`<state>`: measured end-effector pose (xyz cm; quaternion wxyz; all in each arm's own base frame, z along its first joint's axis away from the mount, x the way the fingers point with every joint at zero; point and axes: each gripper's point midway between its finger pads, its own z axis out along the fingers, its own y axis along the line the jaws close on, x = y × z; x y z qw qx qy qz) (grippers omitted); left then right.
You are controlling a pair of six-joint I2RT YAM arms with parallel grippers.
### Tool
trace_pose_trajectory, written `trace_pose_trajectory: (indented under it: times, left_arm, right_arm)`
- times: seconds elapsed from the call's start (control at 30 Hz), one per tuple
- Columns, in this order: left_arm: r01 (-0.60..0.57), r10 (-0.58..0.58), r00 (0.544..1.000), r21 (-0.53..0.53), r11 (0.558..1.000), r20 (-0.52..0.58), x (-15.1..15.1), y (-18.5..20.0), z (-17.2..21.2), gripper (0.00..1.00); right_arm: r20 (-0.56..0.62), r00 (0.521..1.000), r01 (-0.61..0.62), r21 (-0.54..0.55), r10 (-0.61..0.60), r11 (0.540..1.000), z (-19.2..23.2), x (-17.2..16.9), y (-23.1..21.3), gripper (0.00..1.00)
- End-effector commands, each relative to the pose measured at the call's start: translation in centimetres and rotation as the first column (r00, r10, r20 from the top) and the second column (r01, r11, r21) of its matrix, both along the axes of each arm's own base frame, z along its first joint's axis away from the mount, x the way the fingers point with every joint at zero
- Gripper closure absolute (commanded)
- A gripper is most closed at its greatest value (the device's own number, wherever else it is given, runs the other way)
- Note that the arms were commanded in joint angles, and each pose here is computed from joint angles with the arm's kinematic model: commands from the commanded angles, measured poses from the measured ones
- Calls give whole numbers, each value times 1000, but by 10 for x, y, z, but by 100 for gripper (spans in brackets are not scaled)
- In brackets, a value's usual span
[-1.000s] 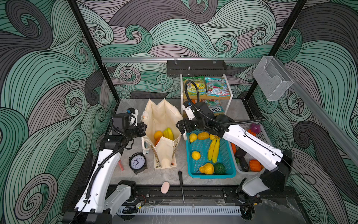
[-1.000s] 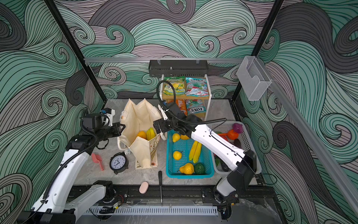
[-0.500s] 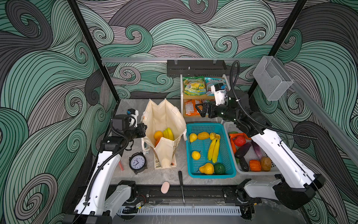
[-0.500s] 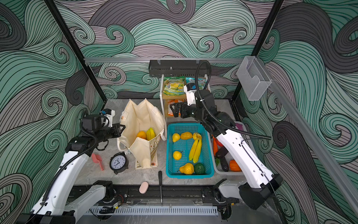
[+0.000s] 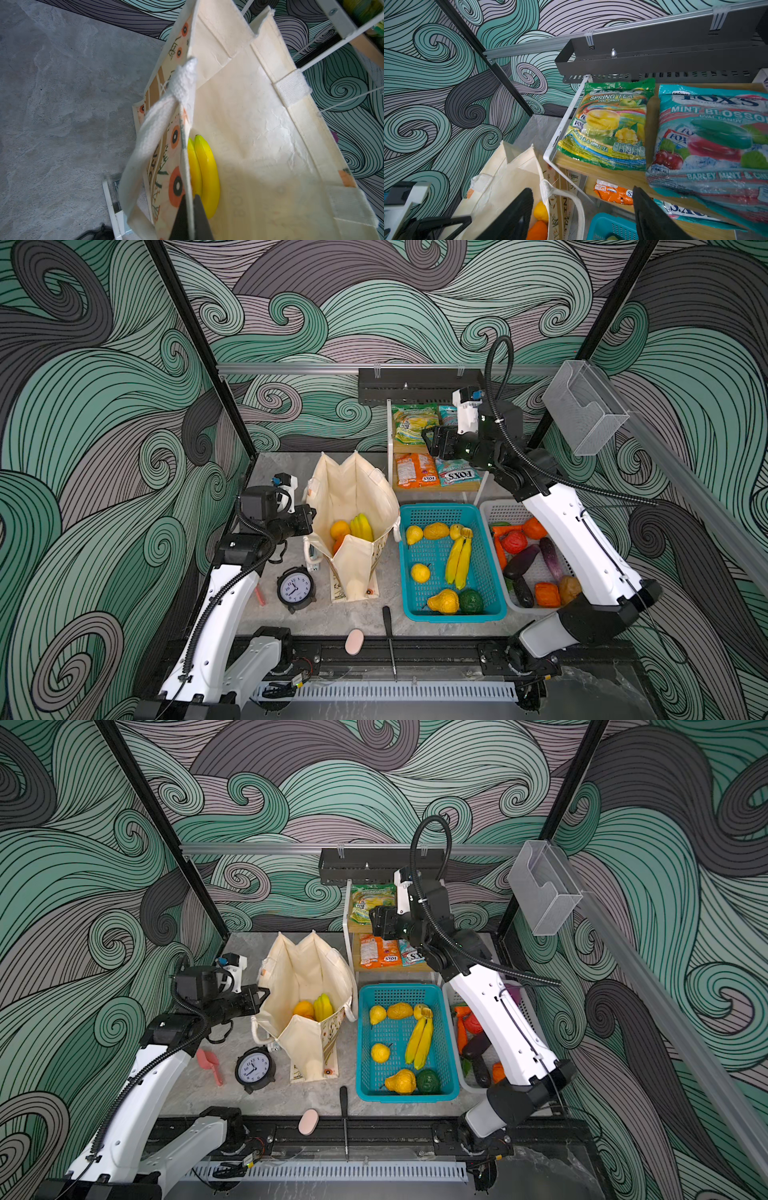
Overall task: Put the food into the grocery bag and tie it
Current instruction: 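Move the right gripper up to the shelf above the green Spring Tea candy bag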
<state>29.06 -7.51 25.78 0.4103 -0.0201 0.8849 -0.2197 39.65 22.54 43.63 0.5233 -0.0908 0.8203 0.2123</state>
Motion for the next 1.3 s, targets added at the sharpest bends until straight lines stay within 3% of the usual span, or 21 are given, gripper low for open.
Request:
trace_pose_trajectory:
  times: [0.0,0.33,0.63,1.27]
  left_arm:
    - [27,-27,999,-9,1000,29,-2,-3,6,100]
    - [30,-29,999,-8,1000,38,-3,-4,8,100]
    - [47,-46,998,-21,999,35,-3,-7,7,100]
    - [55,-55,998,-24,998,30,-2,-9,5,100]
  right_arm:
    - [-38,998,51,-63,-53,997,-8,14,-11,36]
    - [-126,991,41,-92,-52,995,-30,40,-17,59]
    - [-173,984,28,-106,-46,994,-47,55,-16,65]
    - [-153,985,56,-164,-81,985,-53,69,-22,60]
